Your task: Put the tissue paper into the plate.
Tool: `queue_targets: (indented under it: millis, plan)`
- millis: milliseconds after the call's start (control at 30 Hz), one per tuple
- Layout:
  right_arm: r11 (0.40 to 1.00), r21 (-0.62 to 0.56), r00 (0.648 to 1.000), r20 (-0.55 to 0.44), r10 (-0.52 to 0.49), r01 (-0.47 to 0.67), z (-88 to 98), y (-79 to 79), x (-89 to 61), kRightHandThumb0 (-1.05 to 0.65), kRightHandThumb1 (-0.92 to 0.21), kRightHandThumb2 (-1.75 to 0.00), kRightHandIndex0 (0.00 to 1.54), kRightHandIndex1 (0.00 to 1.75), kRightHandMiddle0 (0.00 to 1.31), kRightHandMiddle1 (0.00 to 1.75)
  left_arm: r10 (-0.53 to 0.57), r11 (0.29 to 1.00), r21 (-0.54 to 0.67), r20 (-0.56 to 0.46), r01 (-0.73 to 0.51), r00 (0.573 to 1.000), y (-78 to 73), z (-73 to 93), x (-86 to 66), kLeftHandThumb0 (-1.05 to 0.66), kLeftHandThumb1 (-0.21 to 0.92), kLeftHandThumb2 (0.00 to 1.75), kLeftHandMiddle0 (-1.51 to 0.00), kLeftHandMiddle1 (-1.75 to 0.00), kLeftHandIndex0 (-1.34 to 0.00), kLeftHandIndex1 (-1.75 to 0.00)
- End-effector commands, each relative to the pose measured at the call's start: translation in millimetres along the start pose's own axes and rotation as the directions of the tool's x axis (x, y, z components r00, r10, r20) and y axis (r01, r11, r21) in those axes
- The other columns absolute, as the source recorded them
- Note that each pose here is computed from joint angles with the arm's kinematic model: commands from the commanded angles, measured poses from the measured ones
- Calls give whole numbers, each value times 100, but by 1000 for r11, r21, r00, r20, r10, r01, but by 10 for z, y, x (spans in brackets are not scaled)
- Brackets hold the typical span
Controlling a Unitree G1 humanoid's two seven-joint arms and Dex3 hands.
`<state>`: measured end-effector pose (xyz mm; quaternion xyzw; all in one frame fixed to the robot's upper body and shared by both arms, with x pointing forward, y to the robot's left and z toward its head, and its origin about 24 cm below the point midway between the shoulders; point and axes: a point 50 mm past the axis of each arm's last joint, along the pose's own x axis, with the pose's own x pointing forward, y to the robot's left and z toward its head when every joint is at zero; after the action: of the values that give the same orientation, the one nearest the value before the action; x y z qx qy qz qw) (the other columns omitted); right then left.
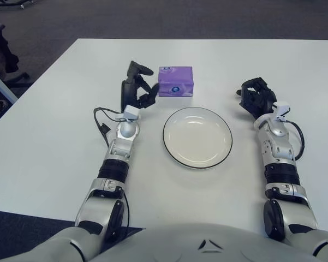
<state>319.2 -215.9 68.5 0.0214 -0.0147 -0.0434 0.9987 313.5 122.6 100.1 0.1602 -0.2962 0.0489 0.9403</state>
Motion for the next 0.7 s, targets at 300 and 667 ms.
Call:
queue_targets:
  millis: [300, 667]
  plan:
    - [1000, 20, 979, -205, -10, 14, -460, -19, -164, -1, -60, -87, 57, 140, 28, 175, -71, 950, 310, 298, -26, 952, -58, 155, 127, -36, 92, 30, -71, -162, -43, -150]
    - [1000, 18, 976, -217, -4, 8, -482, -11, -156, -1, -59, -88, 57, 141, 28, 175, -176, 902, 432, 405, -19, 897, -212, 253, 309, -36, 92, 30, -68, -159, -44, -149]
